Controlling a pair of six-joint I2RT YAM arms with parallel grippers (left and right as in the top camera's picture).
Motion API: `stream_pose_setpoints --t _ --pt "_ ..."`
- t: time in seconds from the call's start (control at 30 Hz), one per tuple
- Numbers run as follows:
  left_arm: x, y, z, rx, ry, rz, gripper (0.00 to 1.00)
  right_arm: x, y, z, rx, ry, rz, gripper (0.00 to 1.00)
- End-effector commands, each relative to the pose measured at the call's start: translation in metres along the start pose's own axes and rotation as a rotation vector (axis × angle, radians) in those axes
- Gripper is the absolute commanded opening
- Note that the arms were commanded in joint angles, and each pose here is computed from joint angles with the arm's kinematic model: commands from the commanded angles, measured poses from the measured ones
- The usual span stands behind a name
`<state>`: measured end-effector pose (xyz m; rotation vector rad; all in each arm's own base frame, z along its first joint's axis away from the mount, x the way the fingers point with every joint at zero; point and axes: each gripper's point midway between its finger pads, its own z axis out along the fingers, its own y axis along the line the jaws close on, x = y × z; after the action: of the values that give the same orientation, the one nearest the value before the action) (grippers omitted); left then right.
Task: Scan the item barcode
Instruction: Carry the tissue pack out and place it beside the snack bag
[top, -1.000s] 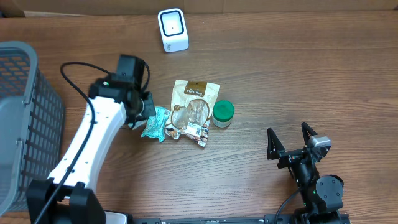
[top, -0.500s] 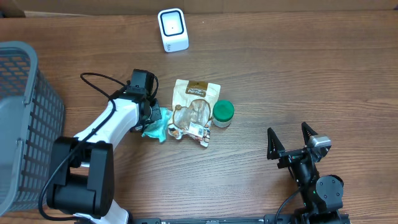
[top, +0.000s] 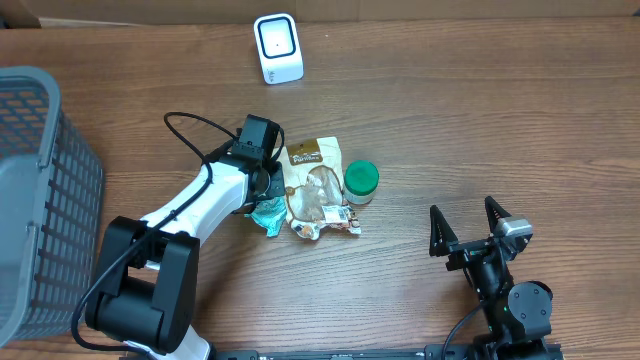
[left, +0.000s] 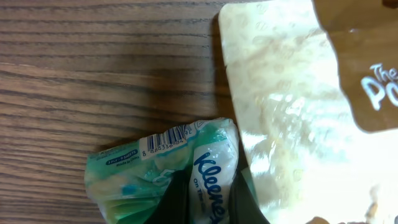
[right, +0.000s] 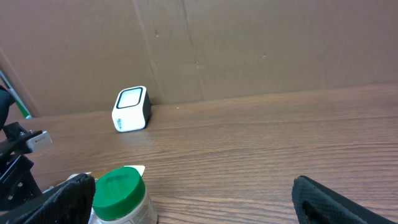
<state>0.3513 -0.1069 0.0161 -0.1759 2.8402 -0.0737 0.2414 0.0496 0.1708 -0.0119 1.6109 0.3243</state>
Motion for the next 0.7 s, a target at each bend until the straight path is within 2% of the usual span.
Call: stream_pose_setpoints --t 0.0,0.03,0.13,0.17,0.23,0.37,0.5,0.67 --pt "0.011 -0.008 0.008 0.03 0.066 -0.001 0.08 0.001 -0.001 0.0 0.004 -0.008 -0.001 1.0" --pt "0.007 -0.01 0.003 0.031 0.063 -0.001 0.11 0.001 -0.001 0.0 0.004 -0.007 -0.001 1.0" --pt "-0.006 -0.014 -0.016 0.033 0.055 0.009 0.36 0.001 -0.001 0.0 0.004 -0.008 -0.001 1.0" --pt "-0.011 -0.016 -0.024 0.037 0.049 0.018 0.52 0.001 -0.001 0.0 0.004 -0.008 -0.001 1.0" --pt "-0.026 -0.021 -0.047 0.045 0.03 0.049 1.0 0.001 -0.001 0.0 0.004 -0.008 -0.001 1.0" --pt "-0.063 -0.021 -0.106 0.051 -0.047 0.104 1.0 0.001 -0.001 0.0 0.004 -0.008 -0.001 1.0" --pt "-0.101 -0.005 -0.184 0.036 -0.16 0.072 1.0 0.001 -0.001 0.0 0.004 -0.008 -0.001 1.0" --pt "-0.122 0.03 -0.274 0.022 -0.272 0.056 0.99 0.001 -0.001 0.0 0.004 -0.008 -0.001 1.0"
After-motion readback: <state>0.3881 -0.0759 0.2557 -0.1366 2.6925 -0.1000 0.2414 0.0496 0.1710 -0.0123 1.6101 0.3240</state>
